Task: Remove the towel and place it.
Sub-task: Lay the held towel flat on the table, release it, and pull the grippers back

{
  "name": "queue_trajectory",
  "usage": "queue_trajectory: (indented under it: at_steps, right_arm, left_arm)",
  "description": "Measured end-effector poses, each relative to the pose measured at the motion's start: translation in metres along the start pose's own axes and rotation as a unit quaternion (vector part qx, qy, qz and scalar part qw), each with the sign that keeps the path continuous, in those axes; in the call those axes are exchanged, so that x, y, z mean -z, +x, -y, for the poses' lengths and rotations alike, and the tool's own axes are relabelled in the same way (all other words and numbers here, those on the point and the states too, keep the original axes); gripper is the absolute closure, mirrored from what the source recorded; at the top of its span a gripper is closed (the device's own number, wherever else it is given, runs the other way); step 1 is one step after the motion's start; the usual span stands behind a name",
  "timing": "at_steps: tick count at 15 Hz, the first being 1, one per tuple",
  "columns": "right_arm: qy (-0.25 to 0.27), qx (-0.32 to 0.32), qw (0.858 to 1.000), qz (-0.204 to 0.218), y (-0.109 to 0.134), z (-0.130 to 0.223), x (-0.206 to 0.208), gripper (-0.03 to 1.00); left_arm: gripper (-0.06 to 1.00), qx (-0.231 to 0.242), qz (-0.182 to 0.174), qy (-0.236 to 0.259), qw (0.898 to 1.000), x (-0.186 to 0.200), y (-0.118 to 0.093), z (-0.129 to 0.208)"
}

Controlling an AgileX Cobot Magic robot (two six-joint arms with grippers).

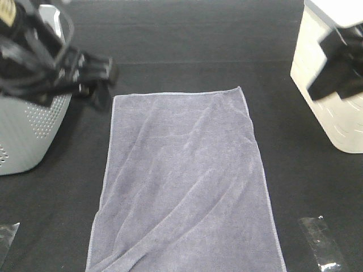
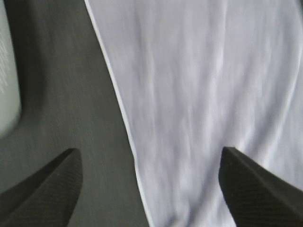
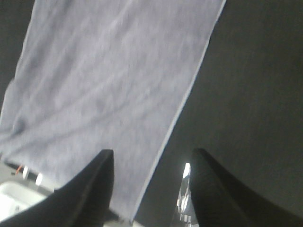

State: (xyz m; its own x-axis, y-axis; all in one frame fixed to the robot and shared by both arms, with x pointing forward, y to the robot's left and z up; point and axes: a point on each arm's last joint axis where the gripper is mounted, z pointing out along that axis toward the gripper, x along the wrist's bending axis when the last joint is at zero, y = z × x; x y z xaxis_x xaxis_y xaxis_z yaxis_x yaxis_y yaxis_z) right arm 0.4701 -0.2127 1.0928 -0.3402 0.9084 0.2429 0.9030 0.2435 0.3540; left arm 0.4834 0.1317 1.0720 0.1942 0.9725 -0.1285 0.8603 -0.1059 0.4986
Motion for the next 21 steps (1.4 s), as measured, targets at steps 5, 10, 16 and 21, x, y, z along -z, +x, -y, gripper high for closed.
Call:
queue_trajectory:
  at_steps: [5,10,16,21]
  right_arm:
    - [0.003,-0.002,1.000,0.001,-0.009,-0.072,-0.032,0.51]
    - [0.014,-0.003,1.000,0.006,-0.025,-0.134,-0.088,0.51]
    - [0.016,0.009,0.999,0.040,-0.056,-0.182,-0.178,0.51]
    - [0.010,0.007,0.999,0.050,-0.071,-0.188,-0.227,0.51]
  left_arm:
    - [0.19,0.017,-0.025,-0.035,0.999,-0.048,0.026,-0.062]
    - [0.19,0.024,-0.037,-0.032,0.999,-0.114,0.029,-0.112]
    - [0.19,0.009,-0.051,-0.001,0.999,-0.174,0.024,-0.131]
    - [0.19,0.002,-0.065,0.028,0.997,-0.172,0.026,-0.126]
